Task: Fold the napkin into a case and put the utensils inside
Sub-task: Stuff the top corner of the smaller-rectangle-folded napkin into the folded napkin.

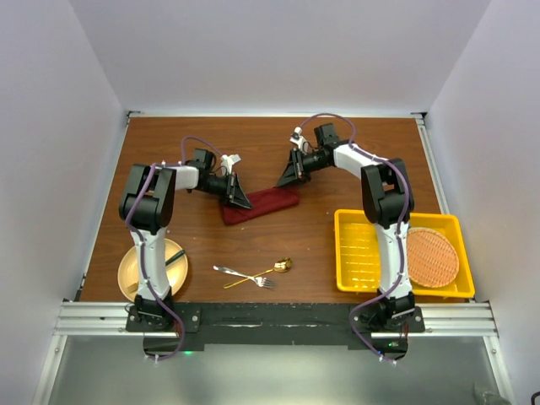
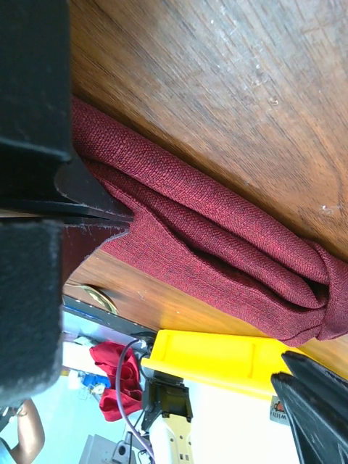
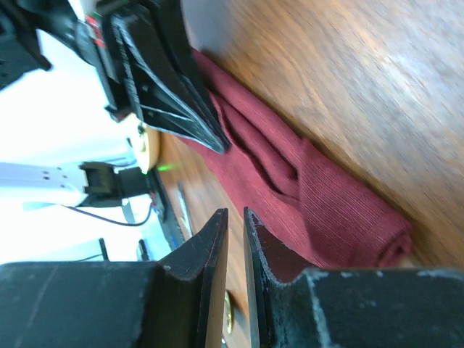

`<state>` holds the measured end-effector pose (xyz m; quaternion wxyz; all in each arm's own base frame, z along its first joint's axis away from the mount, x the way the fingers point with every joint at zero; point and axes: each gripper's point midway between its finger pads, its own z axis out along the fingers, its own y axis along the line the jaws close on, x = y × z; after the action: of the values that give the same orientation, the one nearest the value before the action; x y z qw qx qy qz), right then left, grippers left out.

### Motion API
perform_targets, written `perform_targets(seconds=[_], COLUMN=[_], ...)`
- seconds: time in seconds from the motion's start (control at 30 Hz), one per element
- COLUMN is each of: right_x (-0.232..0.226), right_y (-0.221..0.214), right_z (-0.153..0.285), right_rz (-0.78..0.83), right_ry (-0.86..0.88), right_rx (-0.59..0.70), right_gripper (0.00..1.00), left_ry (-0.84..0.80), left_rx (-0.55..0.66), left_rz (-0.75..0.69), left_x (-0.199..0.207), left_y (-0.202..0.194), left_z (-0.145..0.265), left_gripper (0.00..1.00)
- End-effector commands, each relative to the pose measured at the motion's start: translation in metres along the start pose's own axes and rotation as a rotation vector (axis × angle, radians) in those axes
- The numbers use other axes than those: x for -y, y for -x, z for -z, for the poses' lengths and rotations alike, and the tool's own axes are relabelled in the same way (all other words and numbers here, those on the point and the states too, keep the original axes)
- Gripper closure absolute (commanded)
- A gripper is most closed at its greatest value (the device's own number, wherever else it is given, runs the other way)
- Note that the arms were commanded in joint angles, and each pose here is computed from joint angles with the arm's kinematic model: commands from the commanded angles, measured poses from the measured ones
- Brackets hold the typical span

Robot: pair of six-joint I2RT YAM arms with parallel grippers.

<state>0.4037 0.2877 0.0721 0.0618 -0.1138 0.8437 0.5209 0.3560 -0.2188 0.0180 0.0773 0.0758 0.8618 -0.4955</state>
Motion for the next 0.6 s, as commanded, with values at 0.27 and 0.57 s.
perform_targets(seconds=[0.27,0.57], right_x=[0.062,0.017], right_y=[-0.020,0.007], right_z=[-0.016,0.002], right_rz=[-0.102,0.036], right_ry=[-0.082,-0.033], right_rx=[-0.034,-0.002], right_gripper=[0.83,0.79], left_ry=[0.176,0.188], left_rx=[-0.032,-0.044], left_rz=[0.013,0.004], left_x=[-0.055,-0.060], left_y=[-0.012,-0.012], left_z=[-0.002,-0.001], left_gripper=[1.00,1.00])
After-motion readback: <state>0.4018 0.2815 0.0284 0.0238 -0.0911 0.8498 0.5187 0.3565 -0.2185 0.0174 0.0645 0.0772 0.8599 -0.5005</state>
